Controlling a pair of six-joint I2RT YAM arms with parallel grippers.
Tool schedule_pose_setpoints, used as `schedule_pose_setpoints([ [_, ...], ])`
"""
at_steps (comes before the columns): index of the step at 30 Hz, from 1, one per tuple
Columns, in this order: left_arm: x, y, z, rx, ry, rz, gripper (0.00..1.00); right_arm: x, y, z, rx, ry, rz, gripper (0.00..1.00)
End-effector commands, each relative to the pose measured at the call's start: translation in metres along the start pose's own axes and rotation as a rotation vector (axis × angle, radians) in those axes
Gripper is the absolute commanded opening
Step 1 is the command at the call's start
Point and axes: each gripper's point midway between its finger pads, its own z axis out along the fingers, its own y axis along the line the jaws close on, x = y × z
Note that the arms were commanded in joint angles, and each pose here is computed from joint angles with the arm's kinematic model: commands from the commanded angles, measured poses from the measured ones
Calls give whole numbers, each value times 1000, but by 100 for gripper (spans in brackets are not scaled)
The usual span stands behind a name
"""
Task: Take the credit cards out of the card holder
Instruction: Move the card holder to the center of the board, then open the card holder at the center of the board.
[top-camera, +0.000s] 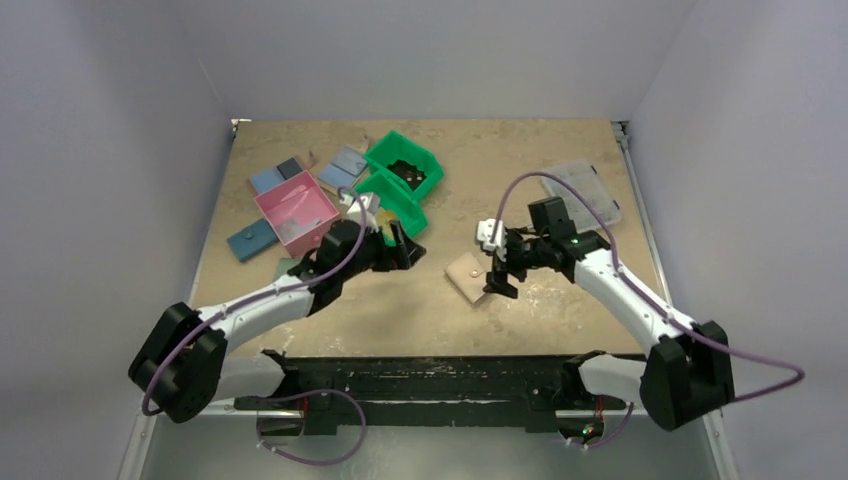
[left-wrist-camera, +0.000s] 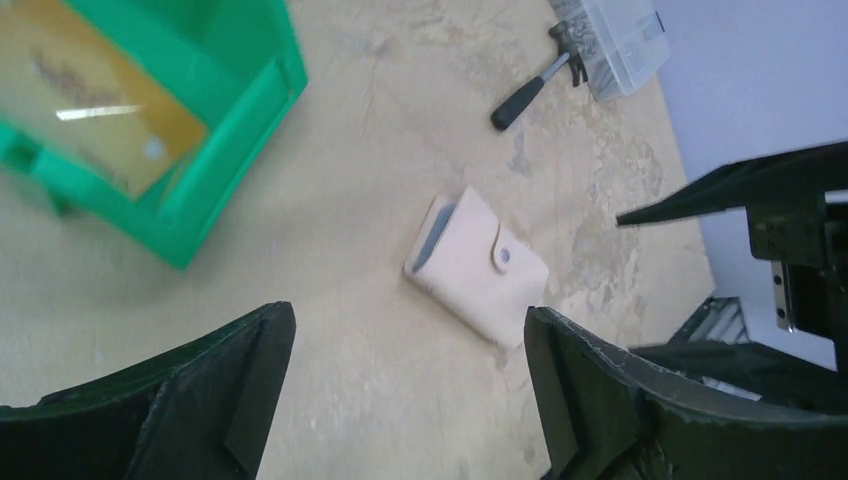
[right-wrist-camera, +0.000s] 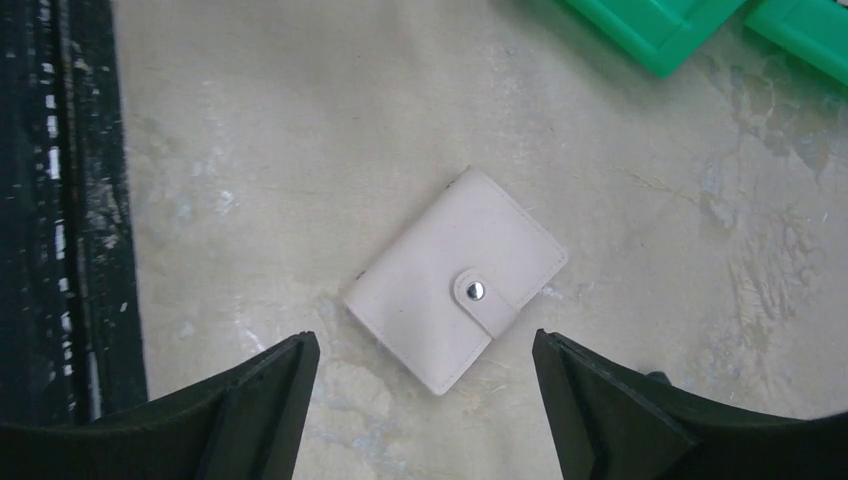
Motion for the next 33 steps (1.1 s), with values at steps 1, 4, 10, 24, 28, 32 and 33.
schedule_pose_setpoints([
  [1,18,1,-22,69,-94,-351,91,-7,-37,24,127,132,34,84],
  [4,32,2,-39,148,-136,-500,87,-1,-32,43,133,178,63,75],
  [10,62,14,-45,115,-101,-532,85,12,-38,65,208,260,84,61],
  [24,81,3,-14,1,-17,-544,85,38,-51,75,295,397,108,39],
  [28,88,2,-7,-34,12,-557,85,40,-46,76,268,410,120,37],
  [32,94,0,0,-56,36,-566,84,30,-49,69,290,373,118,39],
  [33,95,-1,1,-59,41,-569,84,29,-50,68,296,368,121,39],
])
